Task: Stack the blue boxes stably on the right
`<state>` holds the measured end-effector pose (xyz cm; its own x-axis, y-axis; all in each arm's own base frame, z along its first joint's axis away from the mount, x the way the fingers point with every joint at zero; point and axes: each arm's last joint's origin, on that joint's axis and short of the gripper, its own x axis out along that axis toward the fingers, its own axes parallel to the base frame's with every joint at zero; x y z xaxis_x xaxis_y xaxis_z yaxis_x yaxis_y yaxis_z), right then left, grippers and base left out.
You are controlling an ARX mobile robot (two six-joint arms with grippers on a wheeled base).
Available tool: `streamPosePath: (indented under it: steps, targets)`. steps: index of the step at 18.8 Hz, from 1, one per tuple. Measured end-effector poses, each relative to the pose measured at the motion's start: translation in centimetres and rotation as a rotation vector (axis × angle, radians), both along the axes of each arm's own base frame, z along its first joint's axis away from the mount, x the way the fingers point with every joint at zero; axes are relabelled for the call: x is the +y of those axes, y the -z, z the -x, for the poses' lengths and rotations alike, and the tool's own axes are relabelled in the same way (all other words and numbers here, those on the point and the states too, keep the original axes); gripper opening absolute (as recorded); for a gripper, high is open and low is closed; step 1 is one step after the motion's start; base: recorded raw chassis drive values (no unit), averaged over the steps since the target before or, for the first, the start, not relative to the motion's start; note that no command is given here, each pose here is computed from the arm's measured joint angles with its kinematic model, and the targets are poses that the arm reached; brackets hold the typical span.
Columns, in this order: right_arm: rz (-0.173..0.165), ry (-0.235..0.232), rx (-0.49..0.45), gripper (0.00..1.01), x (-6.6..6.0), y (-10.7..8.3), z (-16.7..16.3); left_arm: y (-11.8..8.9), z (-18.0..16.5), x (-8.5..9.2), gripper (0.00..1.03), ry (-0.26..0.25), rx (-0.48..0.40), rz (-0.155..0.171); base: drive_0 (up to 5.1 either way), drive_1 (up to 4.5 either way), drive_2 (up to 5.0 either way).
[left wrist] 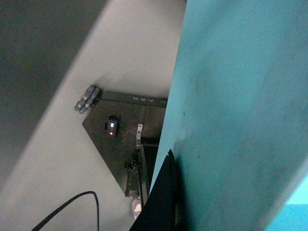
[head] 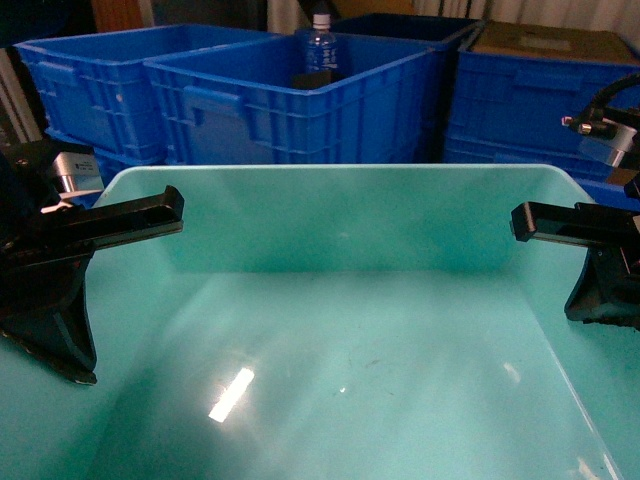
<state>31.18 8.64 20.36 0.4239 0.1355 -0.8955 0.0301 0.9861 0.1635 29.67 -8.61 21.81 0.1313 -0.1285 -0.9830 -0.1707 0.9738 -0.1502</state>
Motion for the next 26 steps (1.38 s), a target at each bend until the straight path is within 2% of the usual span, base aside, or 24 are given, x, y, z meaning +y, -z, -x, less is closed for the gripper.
streamPosePath:
  steps: [9,26]
  targets:
    - [0.001,0.000,0.003,0.02,-0.02,0.01,0.02,0.00,0.02,-0.02,0.02,0.001,0.001,0.000,-1.7,-1.41,-2.1]
    - [0.000,0.000,-0.001,0.02,-0.01,-0.01,-0.01,-0.06,0.01,0.02,0.02,-0.001,-0.002,0.001,-1.7,2.43,-5.9]
